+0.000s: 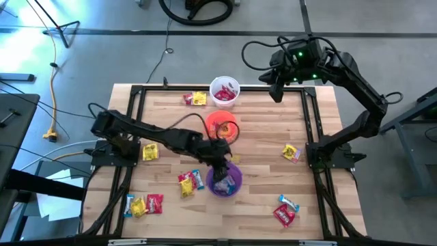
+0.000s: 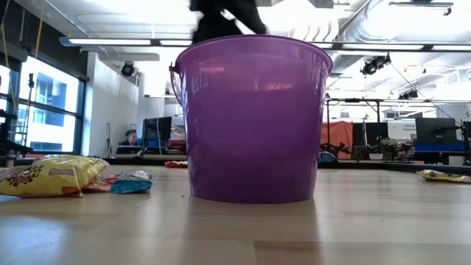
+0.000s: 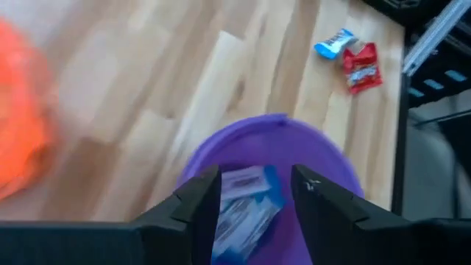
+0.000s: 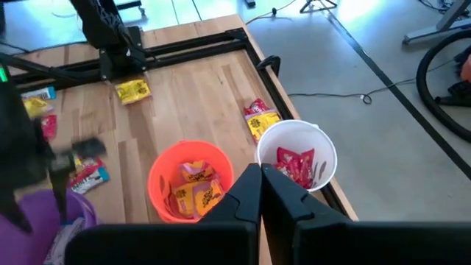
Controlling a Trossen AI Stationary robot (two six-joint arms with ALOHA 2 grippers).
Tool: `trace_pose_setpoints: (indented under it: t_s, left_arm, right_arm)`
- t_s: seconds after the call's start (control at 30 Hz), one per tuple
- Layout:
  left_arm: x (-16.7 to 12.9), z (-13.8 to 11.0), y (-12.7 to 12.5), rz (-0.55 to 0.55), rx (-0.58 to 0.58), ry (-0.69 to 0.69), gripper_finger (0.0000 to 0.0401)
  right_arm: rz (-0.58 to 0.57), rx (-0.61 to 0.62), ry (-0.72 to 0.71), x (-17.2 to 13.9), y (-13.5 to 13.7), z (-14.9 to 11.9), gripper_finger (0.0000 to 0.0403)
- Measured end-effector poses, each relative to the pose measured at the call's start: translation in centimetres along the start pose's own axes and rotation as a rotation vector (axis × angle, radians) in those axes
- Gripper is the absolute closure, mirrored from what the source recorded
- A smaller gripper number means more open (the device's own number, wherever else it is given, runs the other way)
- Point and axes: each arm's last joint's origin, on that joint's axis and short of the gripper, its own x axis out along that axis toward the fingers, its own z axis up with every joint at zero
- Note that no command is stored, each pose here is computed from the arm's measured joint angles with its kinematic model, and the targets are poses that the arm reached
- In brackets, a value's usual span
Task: Sort candy
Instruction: Put the yellow candy into the orange bucket
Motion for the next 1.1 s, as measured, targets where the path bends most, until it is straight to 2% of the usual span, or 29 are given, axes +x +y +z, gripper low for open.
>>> trace_pose_setpoints:
  t_s: [0.2, 0.3, 0.37, 0.47, 0.6, 0.73, 0.8, 0.97, 1.1]
  left_arm:
    - [-6.6, -1.6, -0.4, 0.057, 0.034, 0.044, 0.0264]
    - [-8.8, -3.5, -1.1, 0.073, 0.027, 0.125, 0.0274]
    - [-9.2, -5.5, -1.8, 0.113, 0.035, 0.222, 0.0282]
    - [-8.7, -8.5, -3.0, 0.155, 0.068, 0.31, 0.03]
    - [-6.4, -12.2, -3.8, 0.118, 0.041, 0.334, 0.0337]
    - [-3.9, -14.4, -3.2, 0.088, -0.033, 0.296, 0.0385]
    - [-3.2, -14.9, -2.6, 0.087, -0.046, 0.278, 0.0397]
    - [-2.2, -15.6, -1.0, 0.12, -0.056, 0.315, 0.0388]
    - [-1.7, -15.7, 0.1, 0.13, -0.059, 0.362, 0.0361]
  right_arm:
    - [0.001, -0.006, 0.009, 0.0, 0.0, -0.1, 0.0403]
    - [0.002, -0.006, 0.018, 0.0, 0.0, -0.2, 0.0403]
    - [0.003, -0.001, 0.027, 0.0, 0.0, -0.3, 0.0403]
    - [0.011, 0.015, 0.043, 0.0, 0.3, -0.4, 0.0403]
    - [0.04, 0.002, 0.059, 0.1, 1.1, -0.5, 0.0403]
    - [0.082, -0.037, 0.028, 0.5, 2.4, -0.2, 0.0403]
    - [0.11, -0.048, 0.019, 1.2, 3.0, -0.6, 0.0403]
    - [0.161, -0.013, 0.01, 3.7, 4.4, -3.4, 0.0403]
    - [0.215, 0.051, -0.023, 5.2, 5.6, -6.3, 0.0403]
